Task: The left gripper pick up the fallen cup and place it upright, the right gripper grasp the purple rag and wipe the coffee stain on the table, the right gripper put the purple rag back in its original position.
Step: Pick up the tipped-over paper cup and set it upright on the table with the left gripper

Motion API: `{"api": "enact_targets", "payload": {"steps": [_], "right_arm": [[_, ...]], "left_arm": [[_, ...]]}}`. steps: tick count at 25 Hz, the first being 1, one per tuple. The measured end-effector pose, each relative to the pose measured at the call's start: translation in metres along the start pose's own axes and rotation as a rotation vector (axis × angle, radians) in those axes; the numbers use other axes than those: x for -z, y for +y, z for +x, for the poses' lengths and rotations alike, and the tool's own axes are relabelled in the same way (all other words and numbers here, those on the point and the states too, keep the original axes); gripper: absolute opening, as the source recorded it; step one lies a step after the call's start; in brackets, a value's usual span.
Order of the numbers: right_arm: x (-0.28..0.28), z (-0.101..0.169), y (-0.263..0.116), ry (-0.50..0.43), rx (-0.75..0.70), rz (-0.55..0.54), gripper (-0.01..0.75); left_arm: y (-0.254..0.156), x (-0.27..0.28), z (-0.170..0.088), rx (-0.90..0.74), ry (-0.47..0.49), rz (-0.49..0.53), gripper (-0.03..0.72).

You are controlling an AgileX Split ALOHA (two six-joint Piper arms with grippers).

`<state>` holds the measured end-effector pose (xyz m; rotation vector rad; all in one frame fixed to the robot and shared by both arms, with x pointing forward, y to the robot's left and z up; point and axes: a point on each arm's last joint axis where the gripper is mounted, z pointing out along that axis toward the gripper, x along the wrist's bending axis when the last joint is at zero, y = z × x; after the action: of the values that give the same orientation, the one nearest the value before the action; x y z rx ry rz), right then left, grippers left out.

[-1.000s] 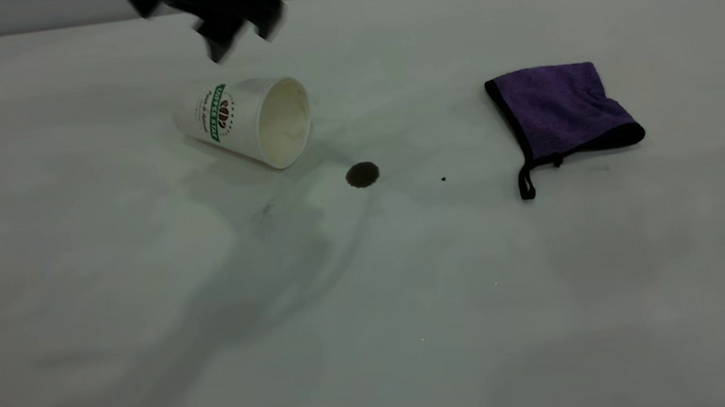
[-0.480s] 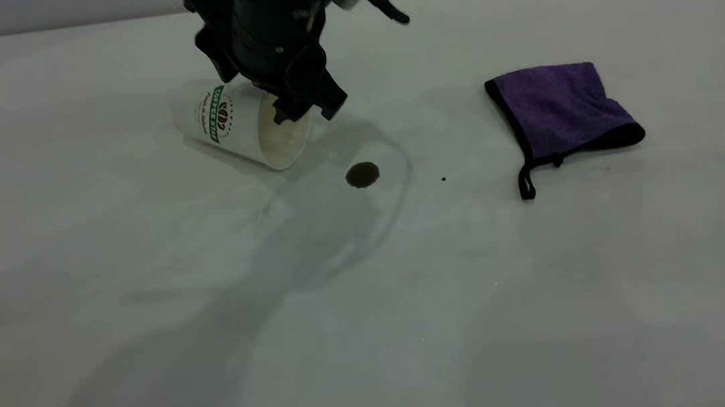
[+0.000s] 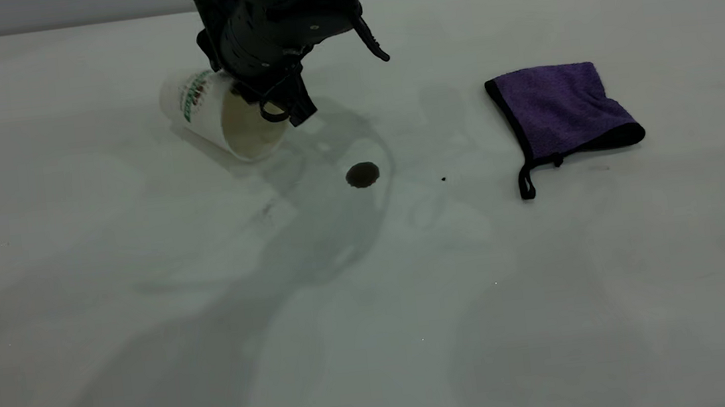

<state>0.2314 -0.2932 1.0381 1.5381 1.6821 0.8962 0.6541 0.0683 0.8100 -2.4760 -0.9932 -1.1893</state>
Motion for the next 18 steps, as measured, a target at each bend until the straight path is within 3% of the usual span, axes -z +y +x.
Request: {"api": "enact_targets", "payload": {"steps": [3,6,13,18], "right_arm": [[0.0,0.0,0.0,0.0,0.0,0.0,0.238],[0.0,0.0,0.0,0.001,0.0,0.0,0.238],[0.0,0.0,0.0,0.001,0.0,0.0,0.238],[0.0,0.0,0.0,0.001,0.0,0.0,0.238]], "left_arm": [[0.004,0.011,0.018,0.003,0.045,0.001,0.025],[0.015,0.034,0.051,0.048,-0.013,-0.005,0.016],[0.006,0.048,0.141,0.242,-0.438,0.015,0.015],[-0.017,0.016,0.166,0.411,-0.743,0.006,0.015]]}}
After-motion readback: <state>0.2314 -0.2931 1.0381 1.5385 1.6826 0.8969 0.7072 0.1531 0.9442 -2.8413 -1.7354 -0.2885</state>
